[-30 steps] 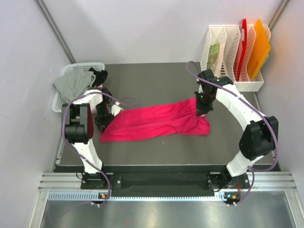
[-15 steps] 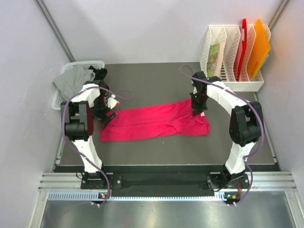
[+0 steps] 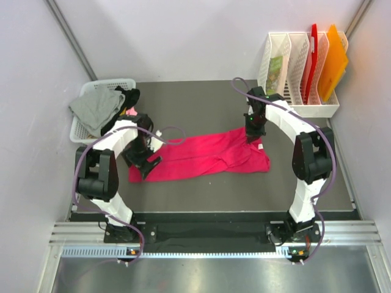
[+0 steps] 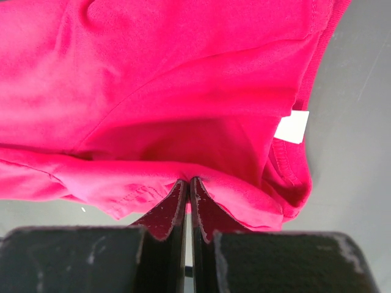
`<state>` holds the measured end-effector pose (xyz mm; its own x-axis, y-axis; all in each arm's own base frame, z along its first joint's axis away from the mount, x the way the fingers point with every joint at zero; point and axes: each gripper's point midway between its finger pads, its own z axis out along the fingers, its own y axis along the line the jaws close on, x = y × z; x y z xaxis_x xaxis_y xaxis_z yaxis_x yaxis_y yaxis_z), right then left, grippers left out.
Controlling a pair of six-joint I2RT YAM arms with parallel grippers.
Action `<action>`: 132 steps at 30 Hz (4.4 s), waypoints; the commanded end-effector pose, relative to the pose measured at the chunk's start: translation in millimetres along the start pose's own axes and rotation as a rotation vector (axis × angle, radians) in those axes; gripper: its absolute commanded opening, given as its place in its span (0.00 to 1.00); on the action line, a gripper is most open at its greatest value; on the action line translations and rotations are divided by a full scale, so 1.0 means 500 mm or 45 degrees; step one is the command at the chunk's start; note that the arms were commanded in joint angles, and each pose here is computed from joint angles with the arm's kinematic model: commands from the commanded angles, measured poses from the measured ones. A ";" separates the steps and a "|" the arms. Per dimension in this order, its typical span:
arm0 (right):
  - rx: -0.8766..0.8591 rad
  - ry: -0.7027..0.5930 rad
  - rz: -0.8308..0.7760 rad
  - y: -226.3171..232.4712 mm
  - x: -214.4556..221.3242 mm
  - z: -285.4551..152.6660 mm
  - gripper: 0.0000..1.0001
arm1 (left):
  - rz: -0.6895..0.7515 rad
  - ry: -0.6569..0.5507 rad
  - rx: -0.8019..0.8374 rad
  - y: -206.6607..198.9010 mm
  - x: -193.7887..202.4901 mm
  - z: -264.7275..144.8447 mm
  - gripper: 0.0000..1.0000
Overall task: Fold and stack the t-shirts
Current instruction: Fold the other side of the tshirt into a rectangle
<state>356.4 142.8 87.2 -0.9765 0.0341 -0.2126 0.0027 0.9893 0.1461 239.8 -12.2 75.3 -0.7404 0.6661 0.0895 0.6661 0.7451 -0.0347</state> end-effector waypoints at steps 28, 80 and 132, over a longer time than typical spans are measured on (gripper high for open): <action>0.102 -0.184 0.023 -0.054 -0.052 -0.074 0.48 | 0.015 0.003 0.115 -0.026 0.021 0.118 0.99; -0.200 -0.160 -0.045 0.123 -0.062 -0.069 0.00 | -0.067 -0.033 0.054 0.049 0.081 0.115 0.99; 0.121 0.112 0.034 -0.061 0.179 0.072 0.57 | 0.091 -0.164 0.038 0.064 -0.123 0.046 0.99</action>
<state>283.1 130.7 35.0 -0.9915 0.0457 -0.1217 0.0353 0.9956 0.0868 290.9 -21.3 66.8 -0.6965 0.7165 -0.0394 0.7175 0.6945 -0.0542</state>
